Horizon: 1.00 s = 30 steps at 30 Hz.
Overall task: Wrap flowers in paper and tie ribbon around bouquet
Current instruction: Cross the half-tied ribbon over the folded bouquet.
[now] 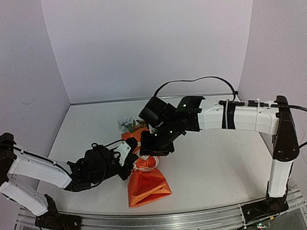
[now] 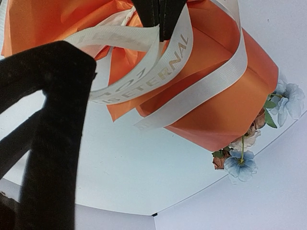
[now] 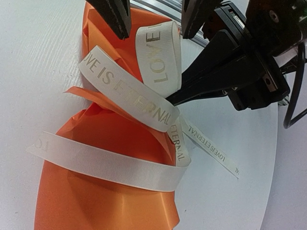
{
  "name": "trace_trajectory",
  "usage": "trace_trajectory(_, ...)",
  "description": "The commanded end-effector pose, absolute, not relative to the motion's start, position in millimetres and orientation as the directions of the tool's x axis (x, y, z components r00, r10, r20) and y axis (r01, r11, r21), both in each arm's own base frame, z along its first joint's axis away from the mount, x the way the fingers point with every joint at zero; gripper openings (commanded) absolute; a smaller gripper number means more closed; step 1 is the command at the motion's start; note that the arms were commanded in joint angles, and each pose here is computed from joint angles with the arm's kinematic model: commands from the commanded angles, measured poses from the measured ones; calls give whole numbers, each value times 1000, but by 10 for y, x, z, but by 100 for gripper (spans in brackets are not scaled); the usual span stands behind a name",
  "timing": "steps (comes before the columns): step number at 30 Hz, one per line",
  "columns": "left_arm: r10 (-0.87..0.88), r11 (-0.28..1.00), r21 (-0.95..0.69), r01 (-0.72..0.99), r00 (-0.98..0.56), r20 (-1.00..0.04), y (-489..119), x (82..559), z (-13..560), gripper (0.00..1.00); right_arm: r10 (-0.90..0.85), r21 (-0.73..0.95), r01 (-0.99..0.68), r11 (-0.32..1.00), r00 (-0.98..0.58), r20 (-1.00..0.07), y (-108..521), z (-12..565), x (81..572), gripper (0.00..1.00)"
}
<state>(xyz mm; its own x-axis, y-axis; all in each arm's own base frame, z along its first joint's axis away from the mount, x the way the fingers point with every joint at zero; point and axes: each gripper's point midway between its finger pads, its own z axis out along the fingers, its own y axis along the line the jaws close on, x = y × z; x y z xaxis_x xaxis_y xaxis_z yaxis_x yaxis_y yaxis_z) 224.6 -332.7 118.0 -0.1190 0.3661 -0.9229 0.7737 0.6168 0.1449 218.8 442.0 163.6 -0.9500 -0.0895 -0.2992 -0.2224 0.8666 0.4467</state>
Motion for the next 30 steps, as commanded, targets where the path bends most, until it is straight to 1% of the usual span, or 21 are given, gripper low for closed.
trace_trajectory(1, 313, 626, 115, 771, -113, -943, -3376, 2261, 1318, 0, -92, 451, -226, 863, -950, -300, 4463, 1662, 2177, 34)
trace_trajectory(4, 306, 629, 112, 770, -112, -945, -3373, 2261, 1328, 0, -94, 450, -224, 864, -951, -293, 4471, 1636, 2170, 31)
trace_trajectory(9, 302, 628, 111, 770, -110, -947, -3377, 2260, 1335, 0, -95, 446, -225, 866, -951, -296, 4481, 1621, 2184, 33)
trace_trajectory(12, 300, 626, 109, 772, -109, -948, -3383, 2258, 1338, 0, -97, 444, -225, 867, -951, -293, 4500, 1598, 2188, 33)
trace_trajectory(14, 299, 626, 110, 772, -108, -948, -3385, 2260, 1340, 0, -98, 445, -225, 867, -952, -292, 4514, 1592, 2194, 31)
trace_trajectory(17, 296, 626, 107, 772, -109, -949, -3390, 2259, 1348, 0, -93, 444, -225, 867, -950, -299, 4519, 1607, 2211, 22)
trace_trajectory(22, 296, 634, 97, 767, -125, -947, -3374, 2262, 1319, 0, -84, 449, -231, 863, -943, -322, 4524, 1695, 2255, 1)
trace_trajectory(24, 289, 647, 83, 758, -143, -947, -3354, 2274, 1312, 3, -87, 445, -237, 864, -939, -333, 4523, 1724, 2270, 0)
trace_trajectory(26, 277, 661, 63, 748, -165, -947, -3331, 2281, 1335, 13, -95, 435, -245, 866, -936, -339, 4515, 1729, 2275, 0)
trace_trajectory(28, 233, 682, 5, 732, -210, -950, -3297, 2277, 1402, 26, -102, 424, -252, 870, -933, -346, 4502, 1735, 2288, 0)
trace_trajectory(30, 189, 689, -45, 724, -239, -952, -3258, 2248, 1504, 37, -111, 409, -261, 875, -928, -355, 4482, 1729, 2296, 0)
